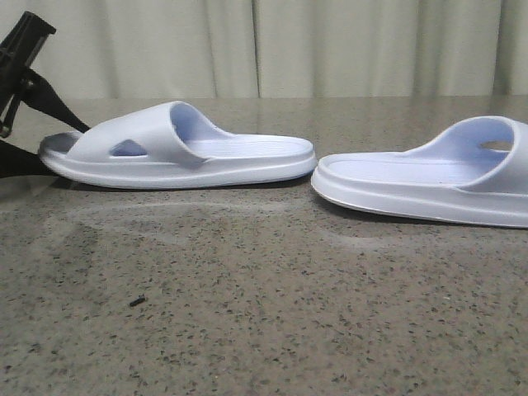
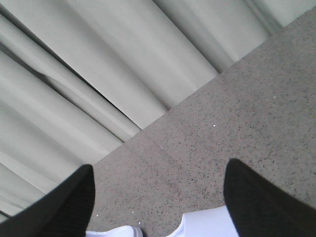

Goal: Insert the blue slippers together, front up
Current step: 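Lower left and right grippers onto the heels of the two slippers, then grasp the slipper heel with the left gripper and lift it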

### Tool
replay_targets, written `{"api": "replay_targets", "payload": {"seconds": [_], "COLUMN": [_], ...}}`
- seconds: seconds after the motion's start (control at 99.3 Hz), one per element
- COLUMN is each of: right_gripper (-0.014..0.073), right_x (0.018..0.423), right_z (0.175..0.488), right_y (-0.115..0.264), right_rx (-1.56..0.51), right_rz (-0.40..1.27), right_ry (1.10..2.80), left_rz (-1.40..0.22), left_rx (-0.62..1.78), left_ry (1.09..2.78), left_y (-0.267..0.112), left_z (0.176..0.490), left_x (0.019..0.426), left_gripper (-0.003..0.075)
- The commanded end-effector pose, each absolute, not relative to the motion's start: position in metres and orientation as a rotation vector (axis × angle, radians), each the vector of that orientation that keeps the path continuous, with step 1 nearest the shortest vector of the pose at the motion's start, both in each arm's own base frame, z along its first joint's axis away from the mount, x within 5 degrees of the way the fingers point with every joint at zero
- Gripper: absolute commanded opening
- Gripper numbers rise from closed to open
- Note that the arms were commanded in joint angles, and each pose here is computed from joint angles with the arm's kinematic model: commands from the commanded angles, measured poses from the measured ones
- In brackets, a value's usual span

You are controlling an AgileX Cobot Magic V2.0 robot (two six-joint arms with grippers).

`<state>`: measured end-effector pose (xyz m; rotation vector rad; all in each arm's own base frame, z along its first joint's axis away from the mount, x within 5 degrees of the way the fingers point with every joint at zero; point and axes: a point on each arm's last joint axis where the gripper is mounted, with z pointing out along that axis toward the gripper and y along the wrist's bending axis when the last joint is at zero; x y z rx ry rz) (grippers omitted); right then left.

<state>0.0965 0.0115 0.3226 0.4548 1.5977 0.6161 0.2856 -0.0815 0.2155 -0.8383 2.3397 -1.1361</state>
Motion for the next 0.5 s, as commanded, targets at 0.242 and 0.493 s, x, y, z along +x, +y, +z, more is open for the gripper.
{"api": "replay_targets", "payload": {"seconds": [0.242, 0.493], "right_gripper": [0.0475, 0.0475], "right_x": [0.0977, 0.0977], "right_z": [0.3387, 0.3387], "right_y": [0.0087, 0.0087], "right_rx": [0.452, 0.452], "right_rz": [0.605, 0.605], "right_ry": [1.515, 1.515], "left_rz": [-1.062, -1.077], "left_rx": [-0.608, -0.588], "left_ry": [2.38, 2.369], "left_y": [-0.0838, -0.0848], "left_z": [0.2142, 0.2154], "left_x": [0.2856, 0.2859], "left_gripper": [0.0018, 0.0019]}}
